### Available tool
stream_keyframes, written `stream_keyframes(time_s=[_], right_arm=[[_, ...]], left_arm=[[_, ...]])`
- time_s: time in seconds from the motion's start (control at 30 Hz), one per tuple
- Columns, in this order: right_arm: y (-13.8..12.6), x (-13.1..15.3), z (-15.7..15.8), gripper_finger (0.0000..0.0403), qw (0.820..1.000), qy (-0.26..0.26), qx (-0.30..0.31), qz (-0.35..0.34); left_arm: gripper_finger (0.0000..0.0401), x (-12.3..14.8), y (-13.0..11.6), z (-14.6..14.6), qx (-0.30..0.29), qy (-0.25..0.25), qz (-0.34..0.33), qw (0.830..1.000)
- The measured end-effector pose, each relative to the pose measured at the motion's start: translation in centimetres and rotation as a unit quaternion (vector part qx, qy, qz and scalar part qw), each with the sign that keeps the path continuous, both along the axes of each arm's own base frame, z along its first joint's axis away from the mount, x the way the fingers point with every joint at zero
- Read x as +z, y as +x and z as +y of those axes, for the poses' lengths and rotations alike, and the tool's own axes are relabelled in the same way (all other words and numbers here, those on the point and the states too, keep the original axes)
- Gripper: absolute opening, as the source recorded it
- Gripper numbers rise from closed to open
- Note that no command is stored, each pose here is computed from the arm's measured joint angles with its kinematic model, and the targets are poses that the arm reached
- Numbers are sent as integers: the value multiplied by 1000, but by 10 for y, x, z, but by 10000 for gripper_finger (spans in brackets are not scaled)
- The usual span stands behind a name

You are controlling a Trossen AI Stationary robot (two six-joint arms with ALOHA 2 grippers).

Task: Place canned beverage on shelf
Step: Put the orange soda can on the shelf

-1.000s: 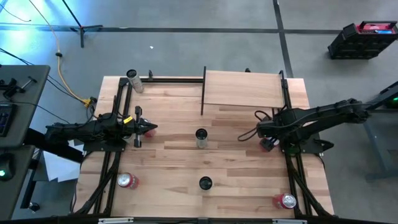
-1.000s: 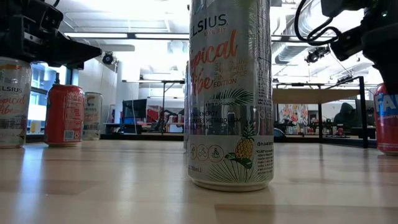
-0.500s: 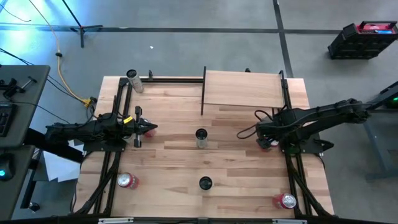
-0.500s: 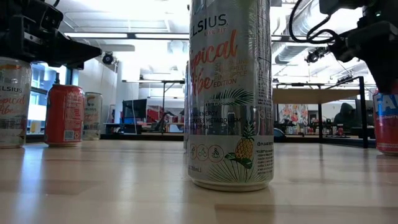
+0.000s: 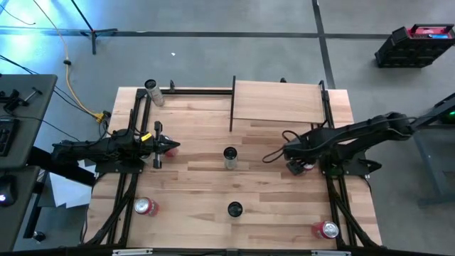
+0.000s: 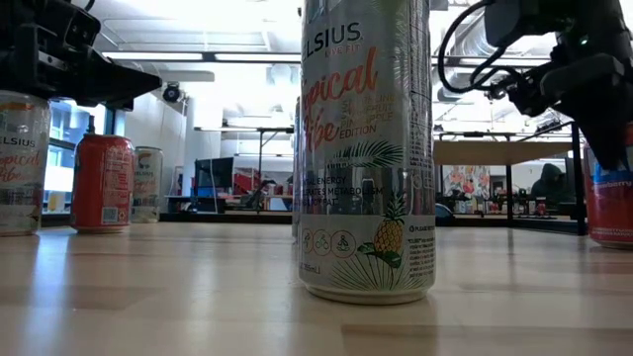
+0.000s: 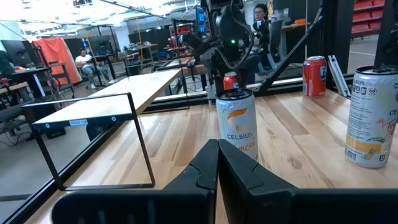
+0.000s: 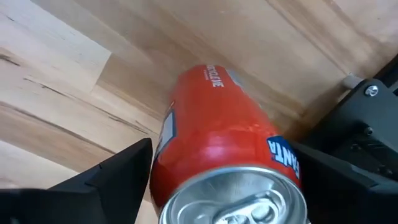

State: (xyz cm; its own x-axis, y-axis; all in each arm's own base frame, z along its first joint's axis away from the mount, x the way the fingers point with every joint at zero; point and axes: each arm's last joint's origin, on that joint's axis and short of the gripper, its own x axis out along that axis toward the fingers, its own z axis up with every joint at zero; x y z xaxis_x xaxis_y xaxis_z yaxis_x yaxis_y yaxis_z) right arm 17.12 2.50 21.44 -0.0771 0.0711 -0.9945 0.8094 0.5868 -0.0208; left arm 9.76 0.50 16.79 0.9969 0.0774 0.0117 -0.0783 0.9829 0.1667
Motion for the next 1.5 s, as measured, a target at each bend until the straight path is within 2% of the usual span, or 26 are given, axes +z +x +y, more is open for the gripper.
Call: stream_keyframes(time_s=[0.23,0.4,0.63,0.87,1.03,1.17,1.33,1.5], right_arm=[[2,-2,4,304,1000,2,15,1],[3,7,10,296,998,8,66,-9],[13,67,12,294,991,0,124,-54],[26,127,6,292,968,-43,197,-151],[46,162,-12,292,958,-99,238,-128],[73,181,-30,292,936,-122,291,-153],[98,194,-66,291,918,-152,333,-155],[109,199,-104,291,905,-173,362,-144]], left_arm=[[3,0,0,0,0,0,0,1000],[3,0,0,0,0,0,0,1000],[3,0,0,0,0,0,0,1000],[3,0,0,0,0,0,0,1000],[3,0,0,0,0,0,0,1000],[3,0,0,0,0,0,0,1000],[3,0,0,0,0,0,0,1000],[3,0,0,0,0,0,0,1000]])
